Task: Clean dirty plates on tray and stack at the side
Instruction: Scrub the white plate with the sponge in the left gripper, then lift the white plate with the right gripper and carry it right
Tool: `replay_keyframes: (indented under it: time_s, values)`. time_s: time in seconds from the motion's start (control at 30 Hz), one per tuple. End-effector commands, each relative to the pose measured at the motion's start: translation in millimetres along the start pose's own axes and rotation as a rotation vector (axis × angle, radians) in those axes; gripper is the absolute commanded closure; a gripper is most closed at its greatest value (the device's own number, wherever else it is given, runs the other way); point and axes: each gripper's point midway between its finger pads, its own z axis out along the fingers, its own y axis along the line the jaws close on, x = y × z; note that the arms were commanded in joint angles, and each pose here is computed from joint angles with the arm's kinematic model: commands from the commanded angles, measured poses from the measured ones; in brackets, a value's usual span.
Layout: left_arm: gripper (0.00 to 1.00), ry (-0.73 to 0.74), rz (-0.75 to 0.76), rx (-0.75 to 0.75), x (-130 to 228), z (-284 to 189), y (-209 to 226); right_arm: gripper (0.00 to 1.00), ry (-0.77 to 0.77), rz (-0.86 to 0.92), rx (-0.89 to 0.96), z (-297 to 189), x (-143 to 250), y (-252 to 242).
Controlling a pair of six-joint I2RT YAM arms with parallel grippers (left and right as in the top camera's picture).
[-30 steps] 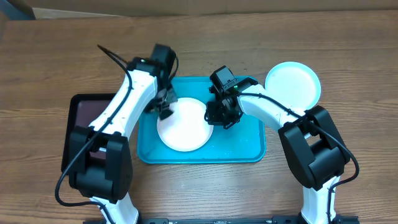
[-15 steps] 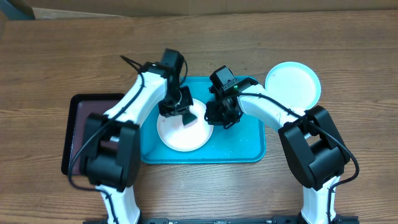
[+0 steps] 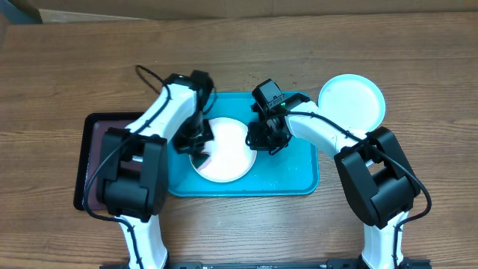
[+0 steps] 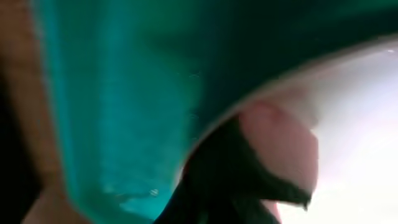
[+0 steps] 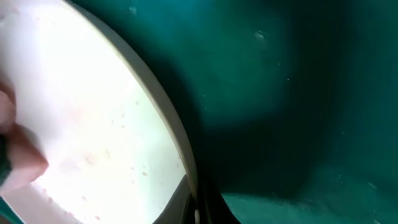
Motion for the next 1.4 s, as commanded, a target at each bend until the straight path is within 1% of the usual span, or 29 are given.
replay_keyframes:
  time_s: [0.0,0.07,0.13,0.33,0.43,0.53,0.67,0.77,0.97,1.13,1.2,1.3,1.37]
  values:
    - [0.96,-0.162,-0.108,-0.171,-32.7,-25.9,46.4,0.96,-0.007,0.033,0.132,6.2,2.6,-32.6]
    - [0.96,-0.205,-0.145,-0.165,-36.3,-45.0,52.9,0.96,-0.008,0.032,0.132,6.2,2.4,-32.6]
    - [0.96,-0.257,-0.173,-0.124,-38.7,-67.5,54.9,0.96,-0.008,0.031,0.132,6.2,2.4,-32.6]
    - [0.96,-0.382,-0.224,0.087,-27.5,-131.5,56.3,0.96,-0.006,0.03,0.127,6.4,2.9,-31.3]
    - [0.96,-0.429,-0.263,0.164,-20.6,-156.5,71.6,0.96,0.004,0.03,0.106,6.9,4.7,-27.4]
    - [0.96,-0.443,-0.31,0.201,-16.3,-168.8,97.2,0.96,0.016,0.03,0.08,7.2,6.5,-22.8]
    - [0.96,-0.39,-0.369,0.202,-14.6,-162.1,134.4,0.96,0.023,0.03,0.066,7.2,7.5,-20.2]
    - [0.95,-0.313,-0.397,0.196,-11.6,-145.7,154.8,0.96,0.023,0.031,0.066,7.1,7.7,-20.2]
    - [0.96,-0.209,-0.512,0.172,-4.3,-114.1,189.7,0.96,0.044,0.036,0.052,-3.4,8.2,-12.3]
    - [0.96,-0.158,-0.553,0.157,2.2,-95.3,206.0,0.96,-0.018,0.007,0.041,-41.3,-9.5,7.9]
    - [0.96,-0.14,-0.57,0.17,3.7,-89.1,208.0,0.96,-0.061,-0.005,0.076,-60.8,-16.4,10.9]
    - [0.96,-0.128,-0.573,0.219,1.7,-83.5,205.6,0.96,-0.143,-0.067,0.194,-95.4,-25.2,9.3]
    - [0.96,-0.124,-0.574,0.248,0.1,-80.7,203.4,0.96,-0.206,-0.102,0.326,-124.0,-27.7,3.5]
